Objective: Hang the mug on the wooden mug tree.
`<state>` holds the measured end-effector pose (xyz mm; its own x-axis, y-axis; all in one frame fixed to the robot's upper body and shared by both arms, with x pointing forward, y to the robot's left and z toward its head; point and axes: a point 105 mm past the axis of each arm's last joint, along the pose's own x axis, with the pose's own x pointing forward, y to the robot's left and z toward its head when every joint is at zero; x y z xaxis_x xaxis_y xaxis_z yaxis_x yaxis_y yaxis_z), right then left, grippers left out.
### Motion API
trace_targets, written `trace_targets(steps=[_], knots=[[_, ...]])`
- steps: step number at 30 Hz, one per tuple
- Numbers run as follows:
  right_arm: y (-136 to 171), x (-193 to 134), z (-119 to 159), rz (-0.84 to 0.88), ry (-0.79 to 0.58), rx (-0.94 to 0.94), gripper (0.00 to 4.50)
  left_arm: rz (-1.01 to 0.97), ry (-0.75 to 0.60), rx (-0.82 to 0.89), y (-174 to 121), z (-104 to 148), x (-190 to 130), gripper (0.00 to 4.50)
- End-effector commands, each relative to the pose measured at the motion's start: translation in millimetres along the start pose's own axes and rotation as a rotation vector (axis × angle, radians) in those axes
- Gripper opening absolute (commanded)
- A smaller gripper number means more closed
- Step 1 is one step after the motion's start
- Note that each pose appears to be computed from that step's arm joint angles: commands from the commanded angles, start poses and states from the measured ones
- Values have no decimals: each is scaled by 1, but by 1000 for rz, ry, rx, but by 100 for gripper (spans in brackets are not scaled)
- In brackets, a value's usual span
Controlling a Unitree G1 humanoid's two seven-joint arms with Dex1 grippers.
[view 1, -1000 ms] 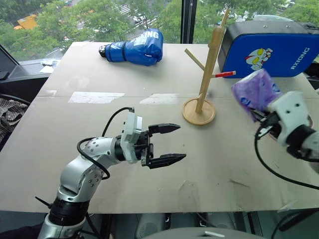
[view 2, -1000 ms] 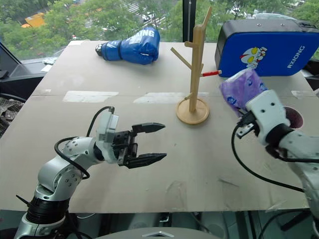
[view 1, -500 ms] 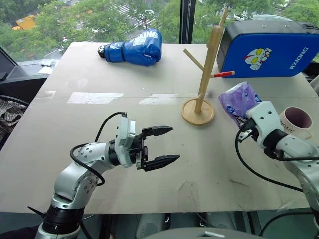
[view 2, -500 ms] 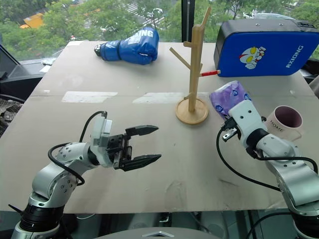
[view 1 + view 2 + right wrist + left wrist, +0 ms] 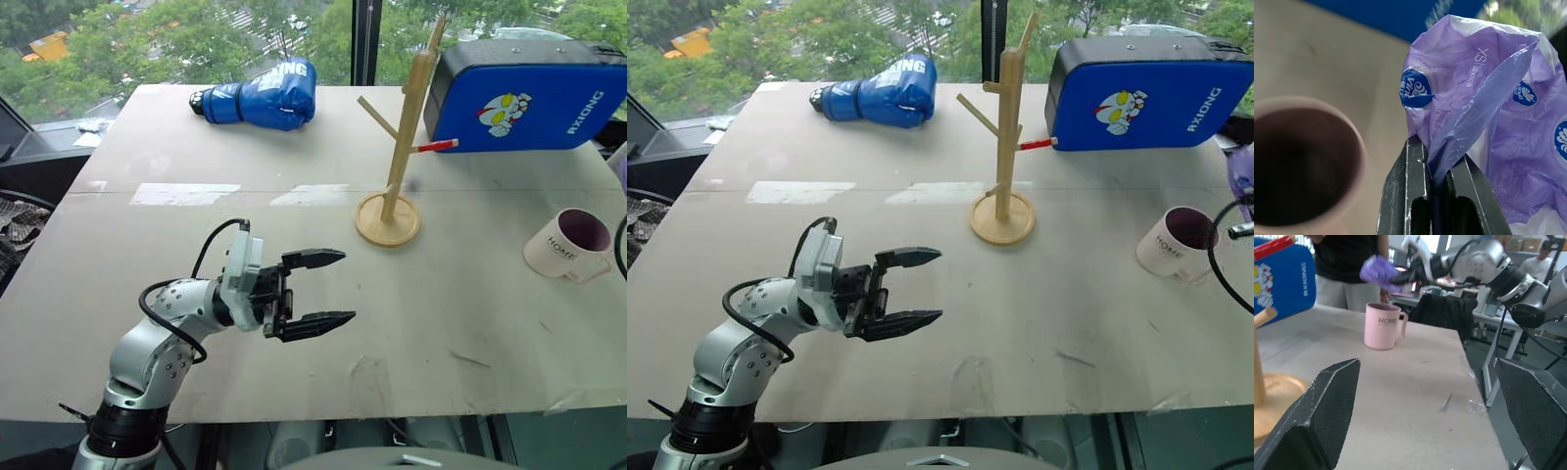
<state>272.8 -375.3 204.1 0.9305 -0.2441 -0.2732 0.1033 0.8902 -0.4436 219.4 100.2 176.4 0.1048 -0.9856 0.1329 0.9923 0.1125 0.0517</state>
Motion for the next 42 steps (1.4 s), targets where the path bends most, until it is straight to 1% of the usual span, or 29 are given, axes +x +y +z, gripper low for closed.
trace_targets(steps=[1,4,7,10,12,13,16,17,19,21,24,28,31,36,42], knots=[[-21,-2,-11,-54,41,6,4,-22,-36,48,-4,15,1,450],[-22,2,-35,-37,101,40,4,4,-56,61,-3,20,4,450],[-23,4,-51,-21,139,80,4,46,-87,64,2,25,9,450],[-20,4,-58,27,142,132,97,84,-98,95,8,27,16,450],[-24,-3,-64,22,158,97,193,84,-114,93,12,29,22,450],[-27,-6,-65,15,160,82,248,83,-116,94,13,30,24,450],[-30,-27,-55,22,128,28,394,74,-112,97,17,31,27,450],[-26,-37,-49,47,108,45,402,71,-108,100,20,31,28,450],[-4,-57,-41,137,80,76,402,64,-102,102,25,31,31,450],[19,-66,-36,158,44,120,402,61,-97,102,29,30,34,450],[47,-63,-41,94,25,188,402,50,-94,101,31,29,37,450],[68,-51,-44,-12,2,282,402,39,-94,106,29,32,40,450],[72,-43,-51,-90,13,270,402,30,-85,117,27,33,39,450],[66,-28,-58,-184,11,276,402,43,-85,119,26,34,36,450],[61,-3,-65,-239,-11,287,402,54,-78,123,22,34,36,450]])
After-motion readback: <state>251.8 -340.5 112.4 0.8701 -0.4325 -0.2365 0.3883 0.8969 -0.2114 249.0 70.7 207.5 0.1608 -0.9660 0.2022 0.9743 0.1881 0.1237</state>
